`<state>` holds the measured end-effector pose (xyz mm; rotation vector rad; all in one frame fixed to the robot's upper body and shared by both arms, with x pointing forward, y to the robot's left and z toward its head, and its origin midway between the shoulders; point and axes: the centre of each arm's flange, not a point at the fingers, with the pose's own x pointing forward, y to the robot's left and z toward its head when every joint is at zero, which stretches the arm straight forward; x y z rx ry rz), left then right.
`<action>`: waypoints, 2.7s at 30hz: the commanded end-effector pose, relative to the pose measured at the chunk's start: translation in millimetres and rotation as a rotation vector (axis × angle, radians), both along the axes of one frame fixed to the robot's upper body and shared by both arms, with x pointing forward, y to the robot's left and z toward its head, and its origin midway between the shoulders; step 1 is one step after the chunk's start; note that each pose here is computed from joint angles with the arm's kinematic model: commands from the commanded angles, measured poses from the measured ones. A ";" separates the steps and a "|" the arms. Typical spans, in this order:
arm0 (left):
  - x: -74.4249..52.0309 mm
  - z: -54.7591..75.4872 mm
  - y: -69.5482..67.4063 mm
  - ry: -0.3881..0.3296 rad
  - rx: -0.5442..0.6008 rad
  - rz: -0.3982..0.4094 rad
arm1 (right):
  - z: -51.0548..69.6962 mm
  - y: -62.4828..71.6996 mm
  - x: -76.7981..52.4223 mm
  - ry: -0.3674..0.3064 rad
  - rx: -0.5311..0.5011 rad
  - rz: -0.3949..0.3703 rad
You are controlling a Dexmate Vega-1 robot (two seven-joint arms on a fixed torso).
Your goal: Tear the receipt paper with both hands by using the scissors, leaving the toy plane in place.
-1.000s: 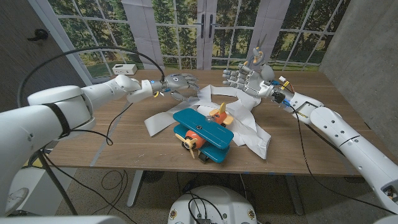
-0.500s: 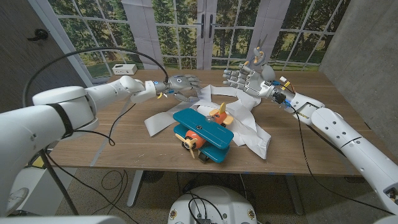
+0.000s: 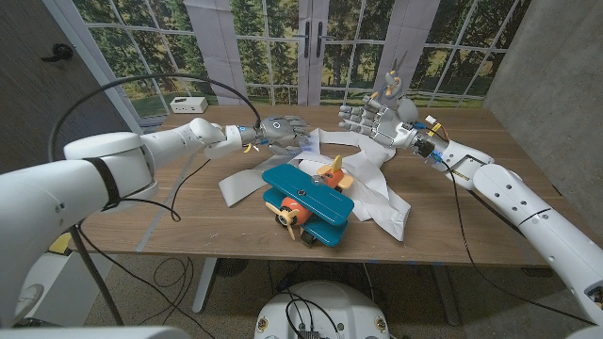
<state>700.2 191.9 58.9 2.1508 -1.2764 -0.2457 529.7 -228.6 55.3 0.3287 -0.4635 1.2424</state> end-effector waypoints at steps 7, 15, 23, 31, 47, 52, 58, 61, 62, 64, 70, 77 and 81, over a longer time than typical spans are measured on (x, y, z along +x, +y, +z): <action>11.5 -4.1 -13.6 0.018 0.002 0.041 | 1.1 -3.3 -0.3 0.000 0.003 -0.013; 14.2 -4.4 -23.7 0.012 -0.008 0.051 | 1.6 -4.0 -0.1 -0.001 0.005 -0.013; 12.9 -6.4 -29.6 0.002 -0.007 0.033 | 1.5 -4.5 -1.5 -0.003 0.008 -0.012; 11.5 -9.1 -31.8 0.004 -0.004 0.018 | 1.6 -4.1 -3.5 -0.007 0.007 -0.012; 10.1 -14.0 -40.1 0.015 -0.001 0.007 | 3.0 -4.1 -10.3 -0.016 0.005 -0.007; 10.1 -15.5 -41.4 0.025 0.013 0.014 | 1.8 -4.2 -11.8 -0.015 0.010 -0.004; 10.7 -18.2 -42.0 0.039 0.028 0.028 | 1.1 -4.2 -12.8 -0.017 0.011 -0.005; 10.6 -18.5 -41.9 0.041 0.020 0.030 | 1.4 -4.1 -13.4 -0.019 0.011 -0.003; 10.7 -18.4 -41.8 0.048 0.020 0.033 | 1.6 -3.9 -13.6 -0.020 0.011 -0.003; 10.8 -18.0 -41.4 0.046 0.006 0.031 | 1.8 -3.6 -13.7 -0.020 0.012 0.000; 11.4 -17.5 -39.2 0.053 -0.015 0.040 | 3.0 -3.1 -13.5 -0.026 0.014 -0.002; 14.8 -14.8 -32.3 0.132 -0.128 0.063 | 4.2 -4.3 -12.7 -0.029 0.023 -0.008; 17.8 -12.8 -27.1 0.190 -0.225 0.081 | 5.5 -5.8 -12.7 -0.035 0.032 -0.014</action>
